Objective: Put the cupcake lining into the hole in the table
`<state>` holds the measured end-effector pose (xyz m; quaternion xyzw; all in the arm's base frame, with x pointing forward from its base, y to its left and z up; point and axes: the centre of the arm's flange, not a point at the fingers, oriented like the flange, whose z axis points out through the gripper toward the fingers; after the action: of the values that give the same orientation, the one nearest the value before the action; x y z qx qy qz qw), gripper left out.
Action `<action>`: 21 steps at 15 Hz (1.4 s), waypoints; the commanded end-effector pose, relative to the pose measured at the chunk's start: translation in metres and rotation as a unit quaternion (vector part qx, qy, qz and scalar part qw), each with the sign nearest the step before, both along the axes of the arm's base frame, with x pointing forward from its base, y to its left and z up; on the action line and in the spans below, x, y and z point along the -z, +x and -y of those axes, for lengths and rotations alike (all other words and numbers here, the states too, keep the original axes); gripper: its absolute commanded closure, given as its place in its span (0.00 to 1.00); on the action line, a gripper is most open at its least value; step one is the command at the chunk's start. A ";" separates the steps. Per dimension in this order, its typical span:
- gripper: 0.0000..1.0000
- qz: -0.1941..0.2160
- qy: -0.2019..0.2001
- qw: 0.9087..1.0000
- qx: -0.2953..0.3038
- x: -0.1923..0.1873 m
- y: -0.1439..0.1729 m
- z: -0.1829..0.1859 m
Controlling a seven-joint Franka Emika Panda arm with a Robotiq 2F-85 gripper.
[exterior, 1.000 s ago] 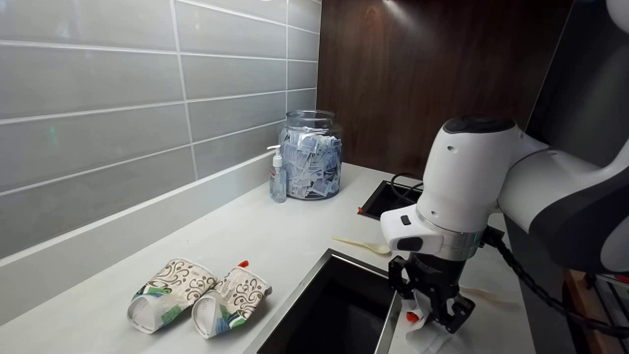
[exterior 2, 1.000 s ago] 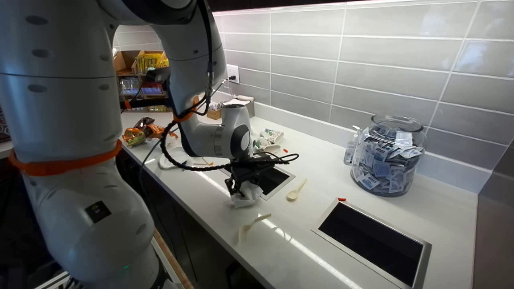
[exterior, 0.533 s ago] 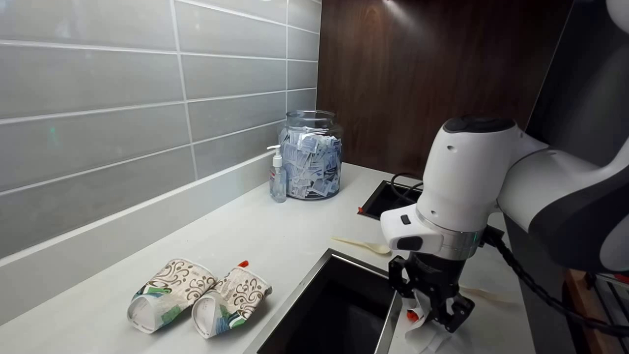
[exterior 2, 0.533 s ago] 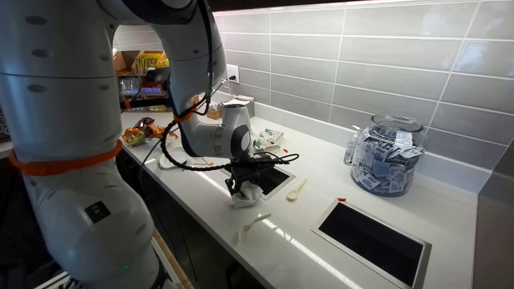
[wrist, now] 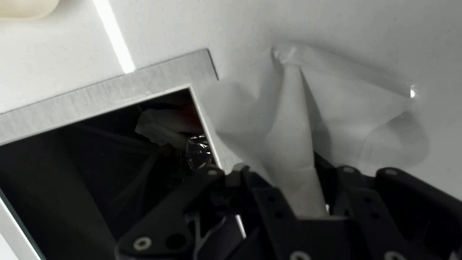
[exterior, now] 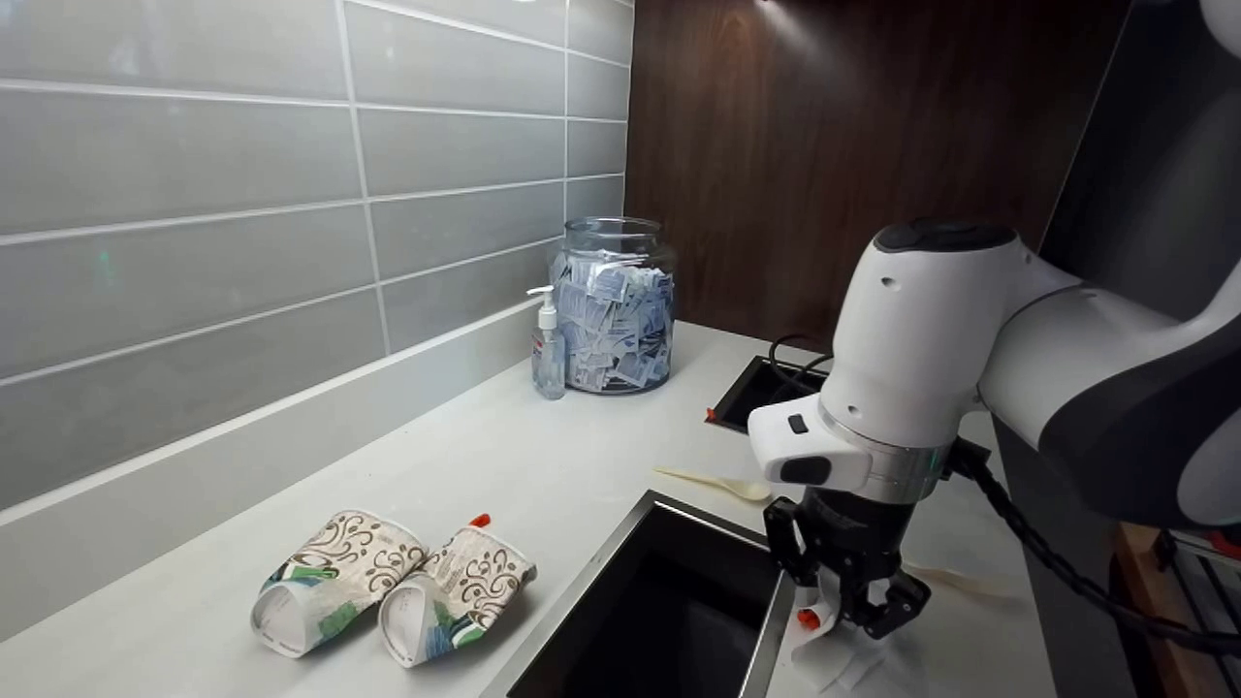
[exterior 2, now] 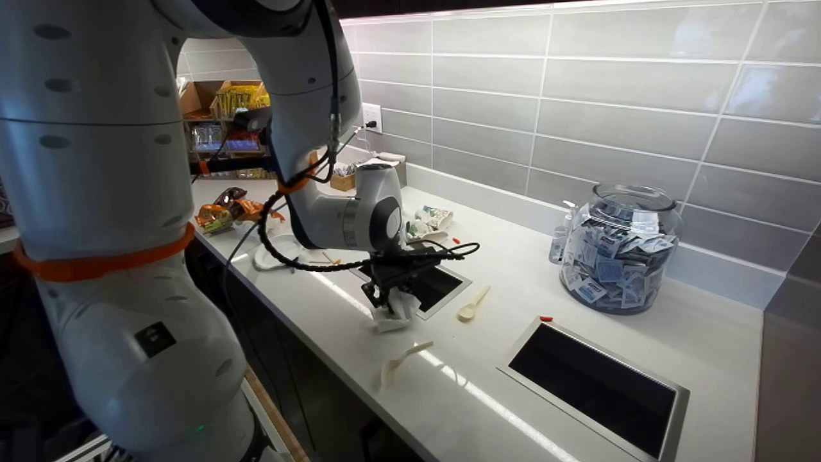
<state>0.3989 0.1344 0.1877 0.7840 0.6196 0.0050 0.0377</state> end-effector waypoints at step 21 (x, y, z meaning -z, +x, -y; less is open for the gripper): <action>0.83 0.024 0.007 0.999 -0.022 -0.018 0.020 0.001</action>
<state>0.4155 0.1349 0.2001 0.7751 0.6298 0.0222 0.0460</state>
